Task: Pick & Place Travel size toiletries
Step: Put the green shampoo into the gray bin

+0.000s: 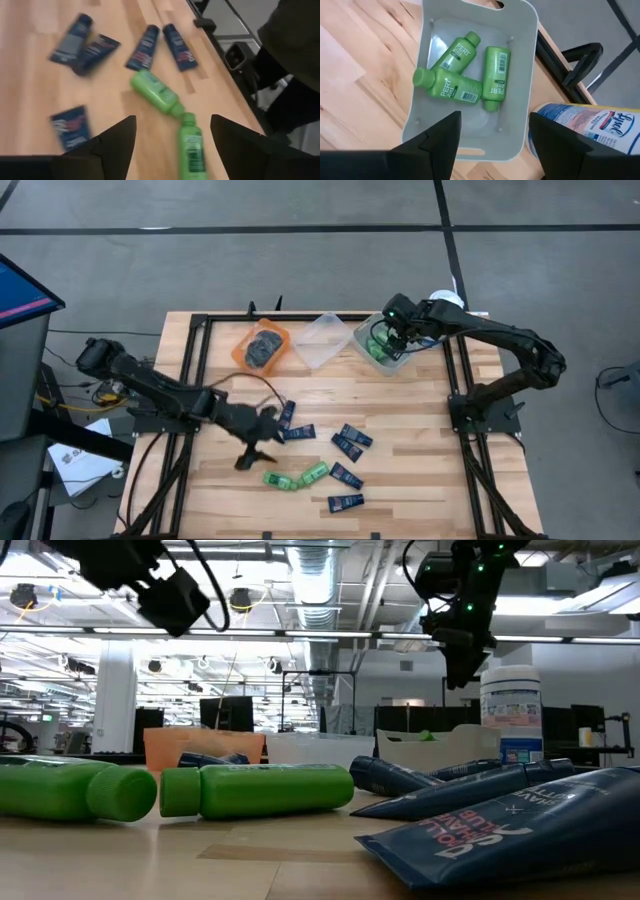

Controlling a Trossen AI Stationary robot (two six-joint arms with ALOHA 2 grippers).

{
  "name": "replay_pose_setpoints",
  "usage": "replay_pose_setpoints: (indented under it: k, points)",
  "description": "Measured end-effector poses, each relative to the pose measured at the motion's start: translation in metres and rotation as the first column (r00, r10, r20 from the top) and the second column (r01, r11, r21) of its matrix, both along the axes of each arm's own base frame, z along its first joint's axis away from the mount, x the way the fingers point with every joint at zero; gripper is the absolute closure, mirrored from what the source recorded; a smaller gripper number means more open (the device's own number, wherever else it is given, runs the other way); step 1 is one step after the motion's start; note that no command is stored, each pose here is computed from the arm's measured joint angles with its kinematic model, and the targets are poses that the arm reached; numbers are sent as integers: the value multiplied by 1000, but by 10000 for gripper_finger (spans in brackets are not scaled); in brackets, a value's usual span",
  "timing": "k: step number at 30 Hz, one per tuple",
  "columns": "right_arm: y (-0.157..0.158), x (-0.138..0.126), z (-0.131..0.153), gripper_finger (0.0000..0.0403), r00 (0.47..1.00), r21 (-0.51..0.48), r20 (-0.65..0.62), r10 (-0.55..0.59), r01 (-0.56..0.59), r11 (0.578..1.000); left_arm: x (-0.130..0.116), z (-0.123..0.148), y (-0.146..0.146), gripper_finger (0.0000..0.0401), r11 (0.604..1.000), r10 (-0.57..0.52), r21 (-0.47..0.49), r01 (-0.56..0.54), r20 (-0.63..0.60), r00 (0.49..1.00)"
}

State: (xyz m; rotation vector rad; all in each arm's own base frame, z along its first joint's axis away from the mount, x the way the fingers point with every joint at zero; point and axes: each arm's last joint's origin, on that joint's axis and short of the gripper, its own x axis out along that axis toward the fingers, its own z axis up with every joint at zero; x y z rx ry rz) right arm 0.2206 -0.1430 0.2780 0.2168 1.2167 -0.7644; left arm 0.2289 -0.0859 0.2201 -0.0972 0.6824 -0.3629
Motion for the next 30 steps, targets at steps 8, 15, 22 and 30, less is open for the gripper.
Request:
replay_pose_setpoints:
  k: [8, 15, 22, 30]
  points:
    - [1, 1, -1, 174, 998, 37, 3, 66, -66, 997, 17, -29, -48, 132, 998, -3, -55, 4, 32, 999]
    - [2, 2, -1, 174, 995, 53, 8, 99, -99, 994, 23, -61, -63, 130, 993, 114, -8, -114, -25, 993]
    - [2, 2, -1, 174, 992, 53, -3, 125, -125, 991, 20, -81, -77, 130, 988, 142, -41, -147, -110, 984]
    - [2, 2, -1, 174, 992, 50, 0, 125, -125, 991, 12, -90, -90, 130, 990, 134, -18, -137, -130, 982]
